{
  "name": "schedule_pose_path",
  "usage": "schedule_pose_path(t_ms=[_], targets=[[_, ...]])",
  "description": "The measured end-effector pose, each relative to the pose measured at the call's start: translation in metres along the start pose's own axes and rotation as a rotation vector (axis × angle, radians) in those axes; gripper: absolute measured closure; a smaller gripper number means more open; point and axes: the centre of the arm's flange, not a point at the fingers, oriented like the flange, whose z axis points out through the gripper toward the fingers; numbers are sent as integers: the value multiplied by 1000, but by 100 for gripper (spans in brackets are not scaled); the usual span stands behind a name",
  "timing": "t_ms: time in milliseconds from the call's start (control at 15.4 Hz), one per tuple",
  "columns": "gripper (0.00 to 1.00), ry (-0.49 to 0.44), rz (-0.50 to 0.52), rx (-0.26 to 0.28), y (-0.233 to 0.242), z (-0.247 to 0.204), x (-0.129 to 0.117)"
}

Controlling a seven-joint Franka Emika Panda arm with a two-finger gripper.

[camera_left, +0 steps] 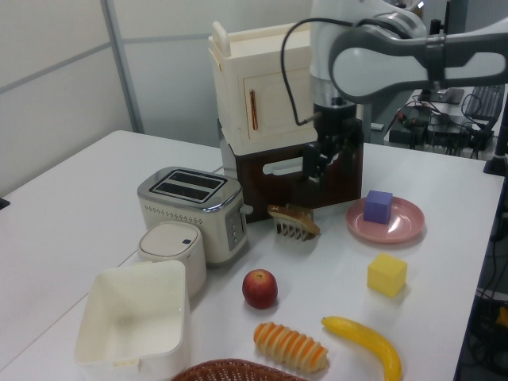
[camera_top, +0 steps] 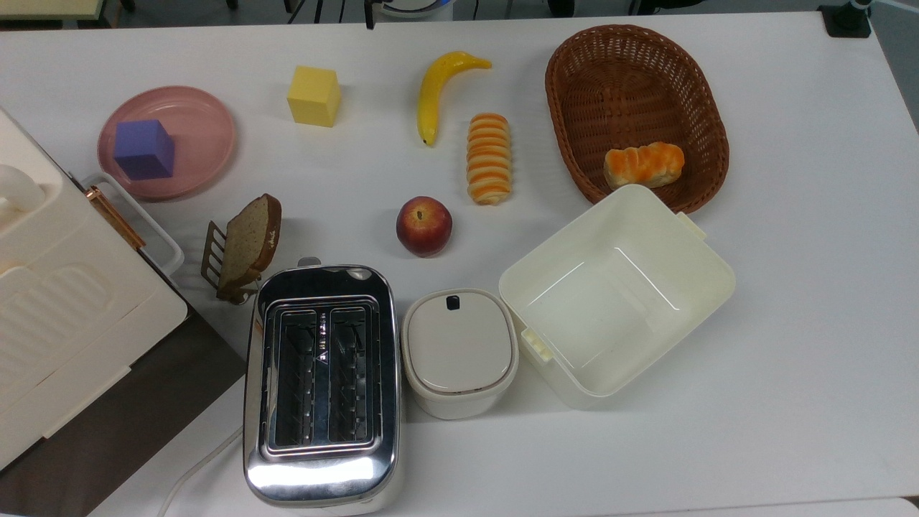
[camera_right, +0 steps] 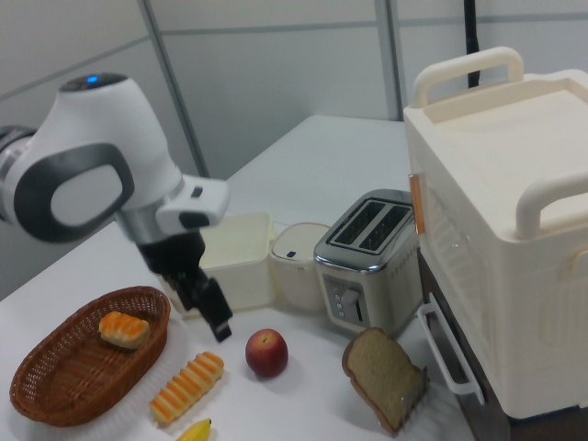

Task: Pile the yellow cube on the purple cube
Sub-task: 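Move the gripper over the yellow cube and lower it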

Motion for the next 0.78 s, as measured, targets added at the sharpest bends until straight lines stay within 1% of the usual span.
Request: schedule_pose_path(t_ms=[195,390,455,585,780], targets=[[0,-19,40,32,30,22,-19],[0,-13,82,66,62,42,-30],[0,-5,90,70,70,50,-33],[0,3,92,49,83,69,-39],[0,-1,65,26,87,96,-51]])
